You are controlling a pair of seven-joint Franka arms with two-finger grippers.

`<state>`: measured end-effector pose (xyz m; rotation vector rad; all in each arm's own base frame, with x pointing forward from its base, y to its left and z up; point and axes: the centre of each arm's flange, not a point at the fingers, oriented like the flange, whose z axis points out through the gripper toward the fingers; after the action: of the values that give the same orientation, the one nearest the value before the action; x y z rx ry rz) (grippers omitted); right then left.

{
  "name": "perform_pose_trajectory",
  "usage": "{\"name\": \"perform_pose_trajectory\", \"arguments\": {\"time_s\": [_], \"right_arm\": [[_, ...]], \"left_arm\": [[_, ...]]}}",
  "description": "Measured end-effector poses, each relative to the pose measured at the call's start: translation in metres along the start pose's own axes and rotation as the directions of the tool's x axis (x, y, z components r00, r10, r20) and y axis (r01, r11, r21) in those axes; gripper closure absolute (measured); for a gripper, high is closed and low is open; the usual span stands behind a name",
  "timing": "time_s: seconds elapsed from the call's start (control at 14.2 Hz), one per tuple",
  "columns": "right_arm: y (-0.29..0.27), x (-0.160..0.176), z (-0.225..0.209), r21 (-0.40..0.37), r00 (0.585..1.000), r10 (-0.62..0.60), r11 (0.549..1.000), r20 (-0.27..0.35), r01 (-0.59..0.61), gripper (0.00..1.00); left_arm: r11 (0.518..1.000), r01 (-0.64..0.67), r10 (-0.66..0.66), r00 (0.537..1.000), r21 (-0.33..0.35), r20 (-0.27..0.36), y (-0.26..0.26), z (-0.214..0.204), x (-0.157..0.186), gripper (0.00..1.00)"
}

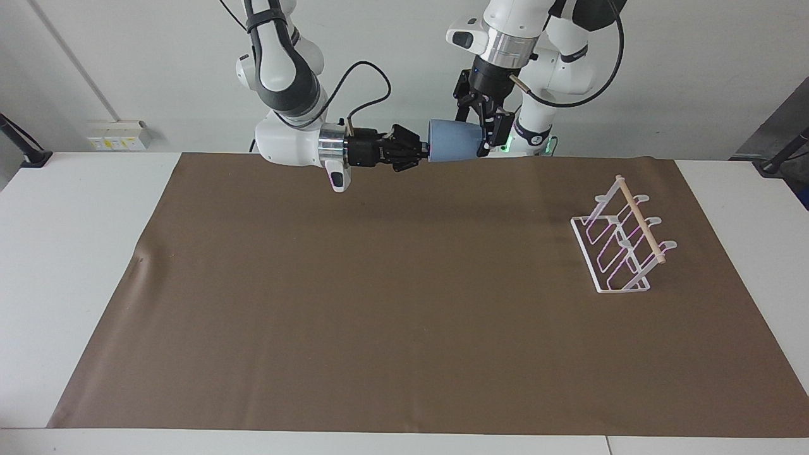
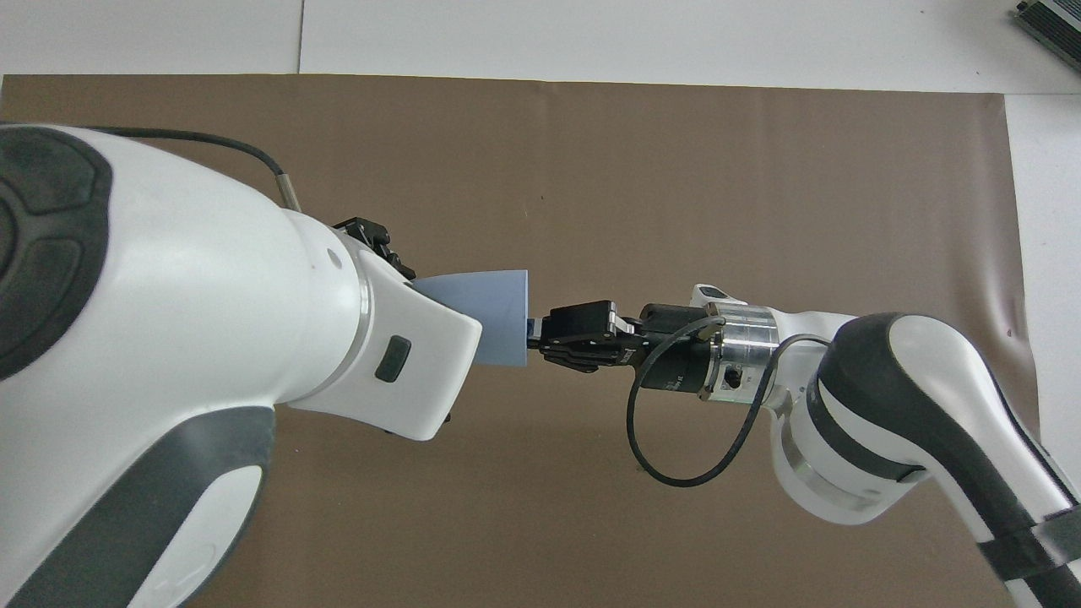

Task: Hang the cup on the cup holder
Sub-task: 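Hold the cup with the right gripper while the left gripper grasps its base, then open the right gripper and withdraw it while the left gripper holds the cup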

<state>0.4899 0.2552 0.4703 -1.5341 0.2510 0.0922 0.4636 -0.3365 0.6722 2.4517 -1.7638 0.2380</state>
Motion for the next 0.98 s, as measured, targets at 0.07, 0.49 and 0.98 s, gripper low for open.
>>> {"name": "perform_pose_trajectory", "arguments": {"time_s": [0.07,0.49,0.98], "right_arm": [[0.000,0.000,0.000,0.002,1.000,0.001,1.000,-0.001,-0.001,0.96],[0.001,-0.001,0.000,0.005,1.000,0.002,1.000,0.001,-0.002,0.96],[0.004,-0.002,-0.002,0.007,1.000,-0.008,1.000,0.007,0.008,0.96]], "left_arm": [[1.000,0.008,-0.008,1.000,-0.002,-0.016,0.000,0.000,0.002,0.00],[1.000,0.003,-0.003,0.999,-0.003,-0.046,0.005,0.006,0.010,0.00],[1.000,-0.025,0.025,0.998,0.003,-0.050,0.010,0.011,0.014,0.07]]}}
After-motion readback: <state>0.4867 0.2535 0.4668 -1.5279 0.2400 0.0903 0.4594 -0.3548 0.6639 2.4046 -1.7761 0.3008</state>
